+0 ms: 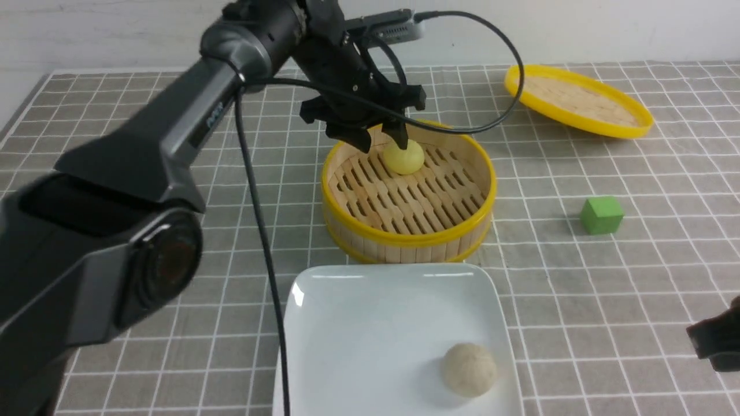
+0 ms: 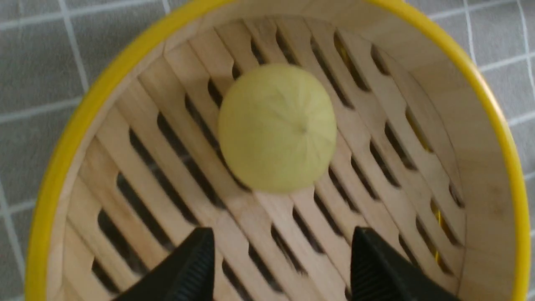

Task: Put the steamed buns into the plate on the grey tablecloth.
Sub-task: 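Reach into the bamboo steamer and grasp a bun with the left gripper, then carry the bun from the bamboo steamer to the plate with the left gripper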

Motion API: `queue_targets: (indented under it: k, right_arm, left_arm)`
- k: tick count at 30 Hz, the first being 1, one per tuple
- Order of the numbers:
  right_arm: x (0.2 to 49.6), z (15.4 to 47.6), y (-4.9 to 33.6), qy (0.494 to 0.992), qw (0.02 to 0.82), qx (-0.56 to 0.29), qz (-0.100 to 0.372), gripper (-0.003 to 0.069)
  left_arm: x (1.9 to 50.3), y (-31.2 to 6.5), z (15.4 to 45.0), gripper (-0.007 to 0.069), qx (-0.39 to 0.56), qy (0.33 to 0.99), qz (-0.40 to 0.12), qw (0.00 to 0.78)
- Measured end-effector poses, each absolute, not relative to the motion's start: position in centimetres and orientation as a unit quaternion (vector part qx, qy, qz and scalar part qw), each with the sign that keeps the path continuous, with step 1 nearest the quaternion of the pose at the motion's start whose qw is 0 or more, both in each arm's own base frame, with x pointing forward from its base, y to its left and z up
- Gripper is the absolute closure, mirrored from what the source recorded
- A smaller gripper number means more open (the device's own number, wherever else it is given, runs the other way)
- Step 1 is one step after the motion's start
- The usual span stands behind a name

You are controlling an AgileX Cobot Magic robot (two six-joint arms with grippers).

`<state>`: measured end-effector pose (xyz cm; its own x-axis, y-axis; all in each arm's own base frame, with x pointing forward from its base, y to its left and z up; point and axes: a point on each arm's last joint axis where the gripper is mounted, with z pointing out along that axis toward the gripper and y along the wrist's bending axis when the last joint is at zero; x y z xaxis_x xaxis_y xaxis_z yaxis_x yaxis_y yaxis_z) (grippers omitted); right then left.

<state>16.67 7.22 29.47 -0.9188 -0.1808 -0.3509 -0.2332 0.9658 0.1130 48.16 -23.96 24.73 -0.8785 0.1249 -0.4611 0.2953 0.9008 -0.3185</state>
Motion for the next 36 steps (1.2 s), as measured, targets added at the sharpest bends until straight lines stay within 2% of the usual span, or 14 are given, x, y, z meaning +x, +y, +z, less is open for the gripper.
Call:
queue_targets:
  k: [9,14,15,17,18,20,22,25,29,30,31,32,33,36]
  right_arm:
    - [16.7,29.6,7.5,0.975,0.177,-0.100,0.095,0.0671]
    - [16.7,29.6,7.8,0.974,0.174,-0.094,0.109,0.0668]
    - [16.7,29.6,7.8,0.974,0.174,-0.093,0.114,0.0668]
    - [16.7,29.6,7.9,0.973,0.176,-0.092,0.116,0.0668]
    - [16.7,29.6,7.9,0.973,0.176,-0.091,0.117,0.0668]
    - [16.7,29.6,7.9,0.973,0.177,-0.091,0.119,0.0668]
    - [16.7,29.6,7.9,0.973,0.178,-0.091,0.119,0.0666]
    - [16.7,29.6,7.9,0.972,0.179,-0.091,0.118,0.0665]
    - [16.9,29.6,7.9,0.972,0.185,-0.092,0.115,0.0664]
    - [16.9,29.6,7.9,0.972,0.185,-0.092,0.115,0.0664]
    - [16.9,29.7,7.8,0.971,0.187,-0.093,0.113,0.0664]
    - [16.9,29.7,7.8,0.971,0.189,-0.094,0.112,0.0664]
    - [16.9,29.7,7.8,0.971,0.189,-0.094,0.111,0.0662]
    - [16.9,29.6,7.7,0.971,0.190,-0.096,0.107,0.0661]
  left_arm:
    - [50.0,-24.8,21.0,0.0188,0.086,0.950,-0.201,0.222]
    - [50.2,-24.9,19.5,0.0265,0.082,0.953,-0.201,0.211]
    - [50.2,-25.0,19.5,0.0327,0.082,0.952,-0.203,0.214]
    - [50.2,-25.0,19.5,0.0387,0.082,0.952,-0.203,0.215]
    - [50.2,-25.0,19.6,0.0468,0.082,0.952,-0.202,0.213]
    - [50.0,-24.9,20.0,0.0562,0.085,0.954,-0.199,0.208]
    - [49.5,-24.4,21.5,0.0596,0.092,0.957,-0.186,0.203]
    - [48.4,-23.1,26.6,0.0606,0.105,0.952,-0.156,0.243]
    - [44.8,-20.2,38.2,0.0606,0.125,0.913,-0.140,0.362]
    - [44.8,-20.2,38.2,0.0606,0.125,0.913,-0.139,0.362]
    - [42.0,-18.9,43.0,0.0606,0.132,0.893,-0.145,0.405]
    - [40.4,-18.2,45.0,0.0606,0.137,0.886,-0.146,0.417]
    - [38.9,-17.5,46.3,0.0606,0.142,0.884,-0.146,0.420]
    - [35.7,-16.3,46.7,0.0605,0.151,0.897,-0.138,0.391]
